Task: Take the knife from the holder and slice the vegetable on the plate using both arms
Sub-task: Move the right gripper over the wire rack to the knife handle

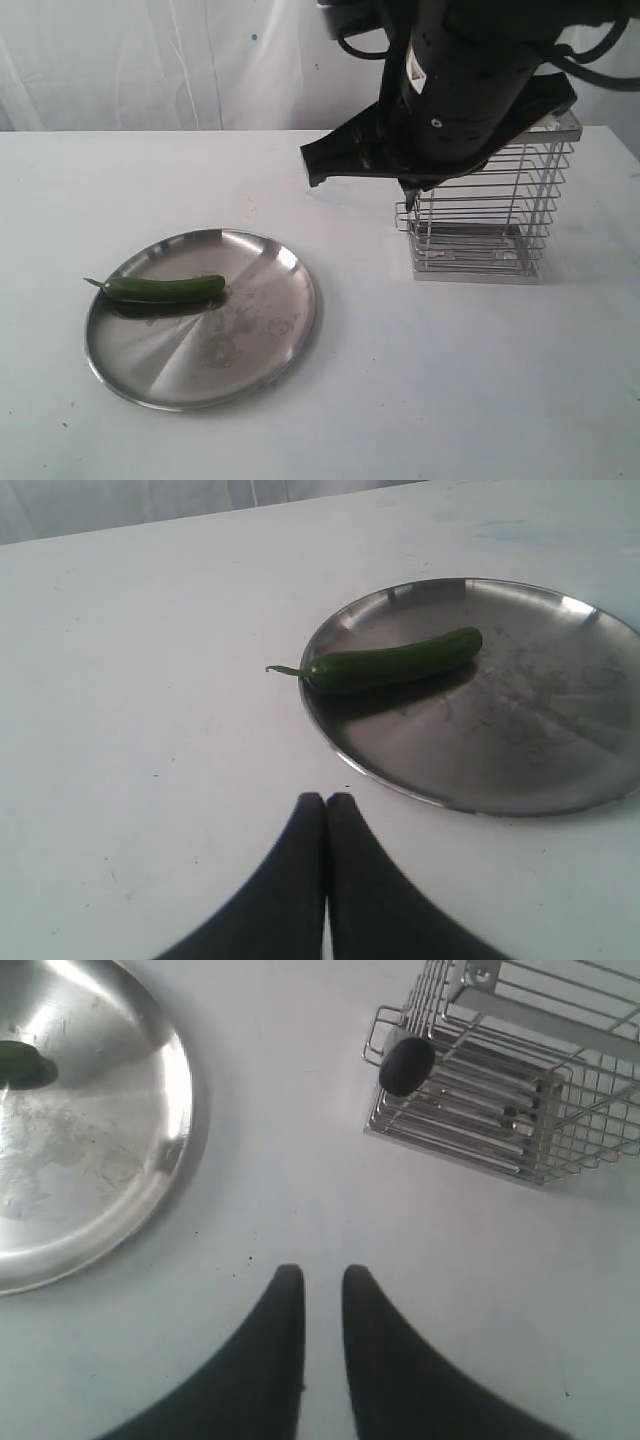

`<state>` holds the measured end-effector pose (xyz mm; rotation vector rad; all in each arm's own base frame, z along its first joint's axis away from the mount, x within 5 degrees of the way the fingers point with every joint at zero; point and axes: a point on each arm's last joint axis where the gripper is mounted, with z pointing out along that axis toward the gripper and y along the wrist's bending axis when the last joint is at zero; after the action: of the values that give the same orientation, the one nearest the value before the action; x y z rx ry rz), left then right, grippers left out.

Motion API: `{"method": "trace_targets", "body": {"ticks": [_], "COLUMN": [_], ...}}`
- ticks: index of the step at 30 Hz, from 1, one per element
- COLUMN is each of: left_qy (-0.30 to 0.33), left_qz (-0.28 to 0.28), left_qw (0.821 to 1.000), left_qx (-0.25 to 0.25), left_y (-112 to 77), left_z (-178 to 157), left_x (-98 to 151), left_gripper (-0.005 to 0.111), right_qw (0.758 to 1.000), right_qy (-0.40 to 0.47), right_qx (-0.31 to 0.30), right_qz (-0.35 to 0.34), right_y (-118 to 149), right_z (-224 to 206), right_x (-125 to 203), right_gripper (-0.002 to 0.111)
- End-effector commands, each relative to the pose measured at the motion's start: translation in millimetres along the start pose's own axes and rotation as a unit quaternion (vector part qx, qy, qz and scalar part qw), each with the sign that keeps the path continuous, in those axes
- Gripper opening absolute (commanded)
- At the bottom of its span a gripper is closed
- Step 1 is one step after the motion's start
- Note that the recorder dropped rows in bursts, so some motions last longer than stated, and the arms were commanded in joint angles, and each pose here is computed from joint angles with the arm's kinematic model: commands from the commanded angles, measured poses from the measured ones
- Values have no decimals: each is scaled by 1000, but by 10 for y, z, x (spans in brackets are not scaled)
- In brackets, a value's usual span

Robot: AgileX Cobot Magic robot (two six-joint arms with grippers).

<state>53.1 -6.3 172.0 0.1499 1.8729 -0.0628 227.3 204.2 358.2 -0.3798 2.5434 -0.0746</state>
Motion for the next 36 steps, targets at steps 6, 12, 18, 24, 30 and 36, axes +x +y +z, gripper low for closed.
{"method": "trace_targets", "body": {"ticks": [6,12,18,24,30,36], "left_qy": [0,0,0,0,0,0], "left_qz": [-1,-1,-1,-1,-1,-1], "left_qw": [1000,1000,1000,1000,1000,1000], "left_qx": [3,3,3,3,3,3], "left_y": [-4,-4,-4,-4,-4,-4], "left_z": [1,1,1,1,1,1], "left_x": [11,11,11,11,11,11], "left_gripper": [0,0,0,0,0,0], "right_qw": [998,992,989,986,986,982], "right_qy": [-17,-15,-30,-1,-9,-16], "right_qx": [28,37,27,59,78,88], "right_qz": [62,117,141,153,148,166], "right_y": [-18,-131,-60,-104,-138,-219], "right_z": [145,372,593,763,879,962], "right_x": [-128,-294,-414,-398,-430,-466], "right_gripper": [57,57,57,57,56,55]}}
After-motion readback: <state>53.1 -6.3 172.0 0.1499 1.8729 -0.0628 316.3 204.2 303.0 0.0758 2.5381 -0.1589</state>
